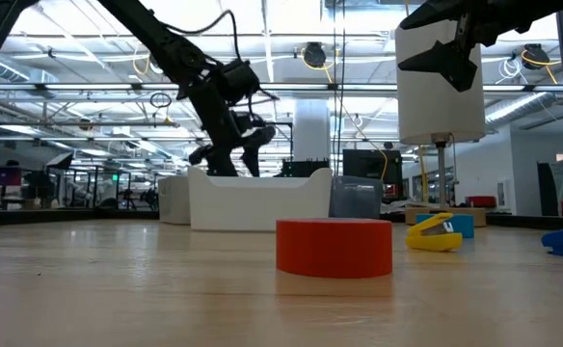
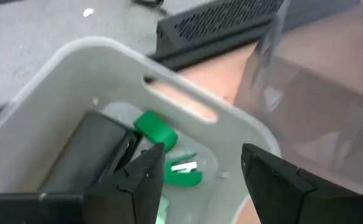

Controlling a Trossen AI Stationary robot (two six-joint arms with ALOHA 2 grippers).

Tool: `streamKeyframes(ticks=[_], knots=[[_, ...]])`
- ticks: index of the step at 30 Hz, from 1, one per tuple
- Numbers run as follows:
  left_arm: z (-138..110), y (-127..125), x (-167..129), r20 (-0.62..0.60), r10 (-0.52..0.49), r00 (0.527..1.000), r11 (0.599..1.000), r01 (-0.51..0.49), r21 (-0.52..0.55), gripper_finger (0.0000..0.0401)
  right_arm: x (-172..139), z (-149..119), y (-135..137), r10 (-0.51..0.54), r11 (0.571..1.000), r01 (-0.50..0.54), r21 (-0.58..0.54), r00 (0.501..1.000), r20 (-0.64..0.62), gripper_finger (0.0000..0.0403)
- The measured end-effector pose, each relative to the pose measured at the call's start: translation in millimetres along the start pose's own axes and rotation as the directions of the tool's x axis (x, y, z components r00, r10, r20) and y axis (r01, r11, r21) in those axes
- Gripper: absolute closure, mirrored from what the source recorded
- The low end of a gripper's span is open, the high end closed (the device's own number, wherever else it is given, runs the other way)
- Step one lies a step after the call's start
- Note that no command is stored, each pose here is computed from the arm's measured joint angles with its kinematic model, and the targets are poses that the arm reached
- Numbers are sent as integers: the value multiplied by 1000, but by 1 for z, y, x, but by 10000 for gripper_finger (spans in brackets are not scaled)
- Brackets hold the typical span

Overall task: Pick and place Stapler, Stapler remover, tape
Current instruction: Put the yellow stapler into the gray bin

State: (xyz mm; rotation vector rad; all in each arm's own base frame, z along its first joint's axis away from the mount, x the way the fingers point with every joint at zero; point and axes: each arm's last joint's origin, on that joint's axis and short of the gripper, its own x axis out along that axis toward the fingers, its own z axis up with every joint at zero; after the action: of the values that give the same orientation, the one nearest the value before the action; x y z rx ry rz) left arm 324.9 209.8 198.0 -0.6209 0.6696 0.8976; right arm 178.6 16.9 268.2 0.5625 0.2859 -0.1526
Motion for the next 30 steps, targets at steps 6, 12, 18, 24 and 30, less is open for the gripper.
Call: streamKeyframes(ticks=[6, 12, 18, 24, 30], knots=[[17, -9, -46, 108, -76, 991, 997, 77, -4, 187, 0, 0, 0, 0, 1000, 0, 0, 1000, 0, 140], [20, -31, -102, 202, -200, 959, 980, 196, 39, 187, 0, 0, 0, 0, 1000, 0, 0, 1000, 0, 140], [0, -65, -143, 218, -343, 914, 938, 321, 129, 187, 0, 0, 0, 1, 1000, -1, 0, 1000, 0, 140], [-34, -103, -166, 185, -436, 881, 892, 395, 221, 187, 0, 0, 0, 1, 1000, -1, 0, 1000, 0, 140], [-71, -132, -185, 171, -465, 869, 862, 400, 311, 187, 0, 0, 0, 1, 1000, -1, 0, 1000, 0, 140]])
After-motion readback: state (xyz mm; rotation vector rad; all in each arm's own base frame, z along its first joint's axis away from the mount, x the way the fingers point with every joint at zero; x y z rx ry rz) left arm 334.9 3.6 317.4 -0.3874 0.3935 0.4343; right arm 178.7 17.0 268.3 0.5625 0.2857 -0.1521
